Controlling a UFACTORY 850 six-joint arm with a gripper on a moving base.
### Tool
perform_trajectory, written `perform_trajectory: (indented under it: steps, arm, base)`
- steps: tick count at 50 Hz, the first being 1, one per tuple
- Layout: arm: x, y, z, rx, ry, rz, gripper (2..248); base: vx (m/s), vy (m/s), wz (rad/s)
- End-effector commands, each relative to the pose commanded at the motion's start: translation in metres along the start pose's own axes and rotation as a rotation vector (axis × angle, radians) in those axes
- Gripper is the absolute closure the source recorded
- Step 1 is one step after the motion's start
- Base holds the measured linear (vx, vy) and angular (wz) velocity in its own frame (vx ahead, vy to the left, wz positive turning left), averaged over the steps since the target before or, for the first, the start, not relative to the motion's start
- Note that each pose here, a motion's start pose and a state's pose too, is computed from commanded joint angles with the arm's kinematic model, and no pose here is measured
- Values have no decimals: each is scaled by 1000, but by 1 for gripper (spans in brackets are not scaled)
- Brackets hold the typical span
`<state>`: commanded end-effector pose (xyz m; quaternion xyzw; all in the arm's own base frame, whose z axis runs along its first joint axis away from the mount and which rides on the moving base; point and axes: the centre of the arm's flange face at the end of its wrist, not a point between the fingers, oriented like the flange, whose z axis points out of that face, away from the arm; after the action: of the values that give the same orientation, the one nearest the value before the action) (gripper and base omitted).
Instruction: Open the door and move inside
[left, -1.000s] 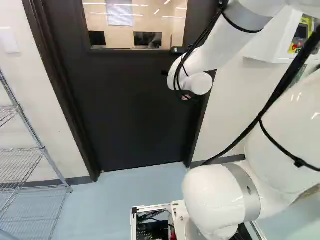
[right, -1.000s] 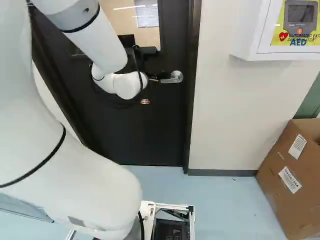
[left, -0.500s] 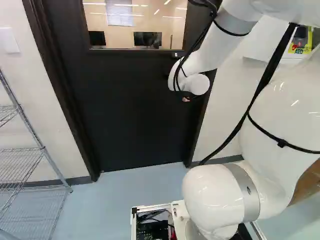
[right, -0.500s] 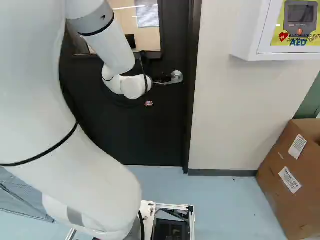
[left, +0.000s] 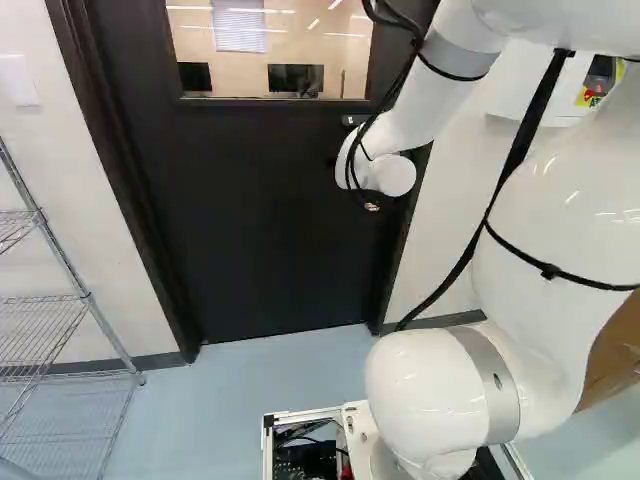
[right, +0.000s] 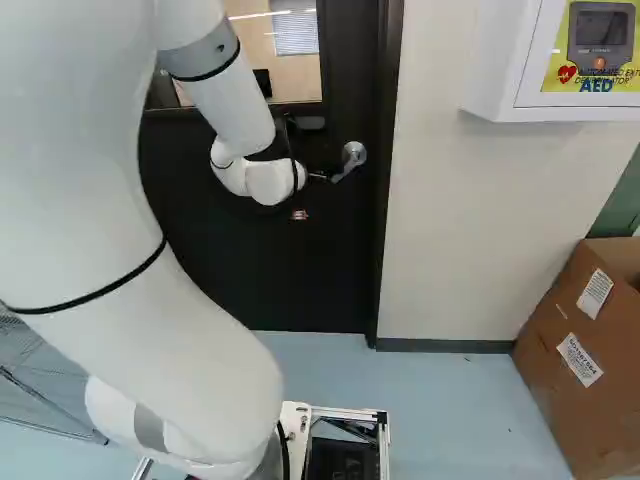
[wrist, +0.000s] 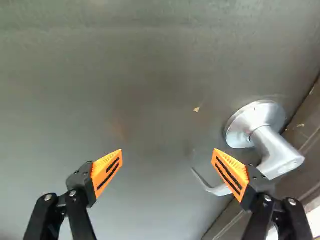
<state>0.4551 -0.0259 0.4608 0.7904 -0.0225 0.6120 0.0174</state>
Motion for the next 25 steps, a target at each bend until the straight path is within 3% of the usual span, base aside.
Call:
perform_trajectory:
  steps: [25]
  arm:
    - [-25,0,10,0,-58,0,3]
  base:
    - [0,0,0]
